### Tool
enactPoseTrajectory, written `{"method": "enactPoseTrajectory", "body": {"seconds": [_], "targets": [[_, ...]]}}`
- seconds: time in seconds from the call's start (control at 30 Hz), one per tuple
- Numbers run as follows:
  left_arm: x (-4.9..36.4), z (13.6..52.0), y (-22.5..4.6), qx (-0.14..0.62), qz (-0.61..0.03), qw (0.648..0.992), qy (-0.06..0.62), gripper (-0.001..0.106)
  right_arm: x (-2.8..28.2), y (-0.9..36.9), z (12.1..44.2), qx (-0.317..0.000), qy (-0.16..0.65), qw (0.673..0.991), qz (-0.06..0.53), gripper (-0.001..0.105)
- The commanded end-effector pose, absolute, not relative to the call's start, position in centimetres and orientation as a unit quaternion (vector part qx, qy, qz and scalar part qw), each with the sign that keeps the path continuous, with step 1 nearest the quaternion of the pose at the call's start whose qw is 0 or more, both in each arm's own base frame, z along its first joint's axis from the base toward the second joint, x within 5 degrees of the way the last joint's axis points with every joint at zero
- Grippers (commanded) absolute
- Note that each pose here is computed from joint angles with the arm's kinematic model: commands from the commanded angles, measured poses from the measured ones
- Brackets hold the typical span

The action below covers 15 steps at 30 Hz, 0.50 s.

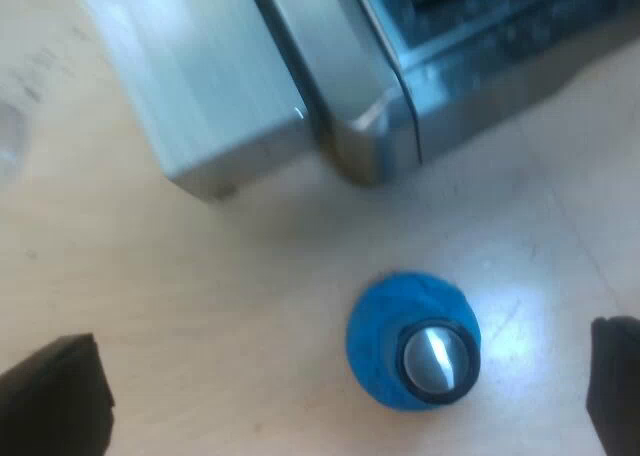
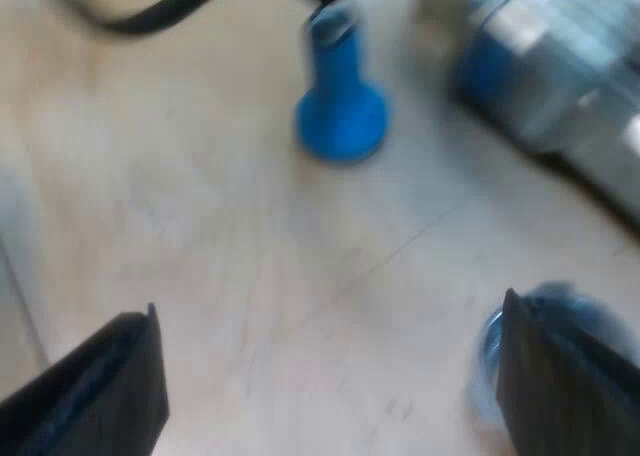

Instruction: Grind coffee beans and then tamp

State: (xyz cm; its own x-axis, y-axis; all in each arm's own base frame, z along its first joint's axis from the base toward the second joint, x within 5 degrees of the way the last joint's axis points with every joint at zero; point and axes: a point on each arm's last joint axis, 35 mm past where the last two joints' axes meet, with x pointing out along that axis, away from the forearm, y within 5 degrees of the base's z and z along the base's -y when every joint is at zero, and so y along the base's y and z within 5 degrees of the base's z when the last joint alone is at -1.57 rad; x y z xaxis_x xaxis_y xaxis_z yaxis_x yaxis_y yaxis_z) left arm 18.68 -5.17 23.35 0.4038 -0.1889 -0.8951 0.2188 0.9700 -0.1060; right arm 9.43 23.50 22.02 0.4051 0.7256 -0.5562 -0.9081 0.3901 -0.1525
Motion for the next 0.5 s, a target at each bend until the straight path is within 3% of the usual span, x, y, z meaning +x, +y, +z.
{"method": "enactPoseTrajectory", "body": {"seconds": [0.03,0.1,0.13,0.23,0.5], "targets": [[17.7,25.7,-4.7,0.021,-0.107,0.869,0.483,0.105,10.4,22.1,25.1,-0.252,0.226,0.834,0.436,0.071],[17.4,26.2,-4.7,0.020,-0.108,0.876,0.471,0.105,10.8,21.0,27.0,-0.269,0.239,0.839,0.407,0.071],[14.5,31.2,-3.9,0.004,-0.119,0.925,0.361,0.105,11.0,20.5,27.8,-0.271,0.245,0.841,0.400,0.071],[13.1,33.9,-3.5,-0.007,-0.122,0.943,0.311,0.105,11.4,18.9,30.2,-0.265,0.255,0.849,0.380,0.071],[12.1,38.2,-3.2,-0.074,-0.114,0.957,0.257,0.105,12.5,15.5,33.6,-0.243,0.267,0.874,0.326,0.071]]}}
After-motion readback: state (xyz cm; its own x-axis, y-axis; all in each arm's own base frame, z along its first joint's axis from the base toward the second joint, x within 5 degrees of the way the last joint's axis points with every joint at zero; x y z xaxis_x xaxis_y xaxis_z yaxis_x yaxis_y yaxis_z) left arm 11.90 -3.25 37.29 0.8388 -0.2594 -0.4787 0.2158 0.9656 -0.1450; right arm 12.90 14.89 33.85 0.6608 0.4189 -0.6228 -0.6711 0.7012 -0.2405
